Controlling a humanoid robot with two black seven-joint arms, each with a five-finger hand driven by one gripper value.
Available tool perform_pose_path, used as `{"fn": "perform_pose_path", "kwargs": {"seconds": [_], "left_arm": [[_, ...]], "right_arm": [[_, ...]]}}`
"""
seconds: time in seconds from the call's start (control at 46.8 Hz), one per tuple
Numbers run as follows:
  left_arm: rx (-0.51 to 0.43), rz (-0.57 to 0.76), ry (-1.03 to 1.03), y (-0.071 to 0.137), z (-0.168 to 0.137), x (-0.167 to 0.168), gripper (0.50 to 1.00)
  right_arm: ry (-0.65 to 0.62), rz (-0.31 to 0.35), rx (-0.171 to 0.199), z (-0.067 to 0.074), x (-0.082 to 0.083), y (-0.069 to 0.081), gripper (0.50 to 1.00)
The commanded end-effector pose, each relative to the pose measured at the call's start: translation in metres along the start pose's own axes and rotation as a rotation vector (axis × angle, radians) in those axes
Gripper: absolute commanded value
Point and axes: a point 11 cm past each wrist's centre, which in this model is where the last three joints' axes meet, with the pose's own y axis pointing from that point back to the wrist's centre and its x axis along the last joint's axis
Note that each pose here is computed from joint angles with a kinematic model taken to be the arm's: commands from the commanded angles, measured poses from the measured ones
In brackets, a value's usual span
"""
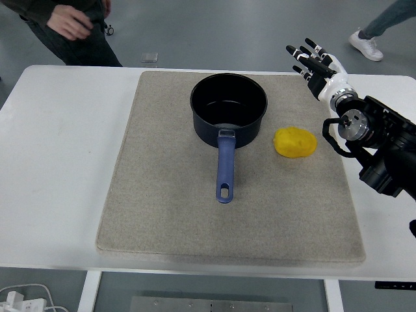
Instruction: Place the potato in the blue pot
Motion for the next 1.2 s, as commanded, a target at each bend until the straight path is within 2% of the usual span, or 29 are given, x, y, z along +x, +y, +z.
{"fn": "perform_pose_path", "kwargs": {"seconds": [0.0,0.641,0.812,0.962,1.175], "left_arm": [[0.000,-0.002,0.000,0.000,0.000,-0.001,0.999],[0.001,0.001,0.000,0.000,0.000,0.001,0.999],[0.001,0.006,0.001,0.000,0.000,0.002,0.999],[0.000,0.005,-0.001,0.000,0.000,0.002,0.999],[-0.001,-0.001,-0.005,0.000,0.001,-0.001,0.999]], "right_arm": [[0.000,-0.001,0.000,0.000,0.000,0.000,0.938],[0.001,-0.006,-0.004,0.002,-0.001,0.000,0.938],[-0.001,-0.024,-0.006,0.003,0.000,0.001,0.938],[0.060,-0.038,0.012,-0.011,0.017,0.004,0.936],[0.102,-0.099,0.011,-0.019,0.035,0.014,0.938]]}}
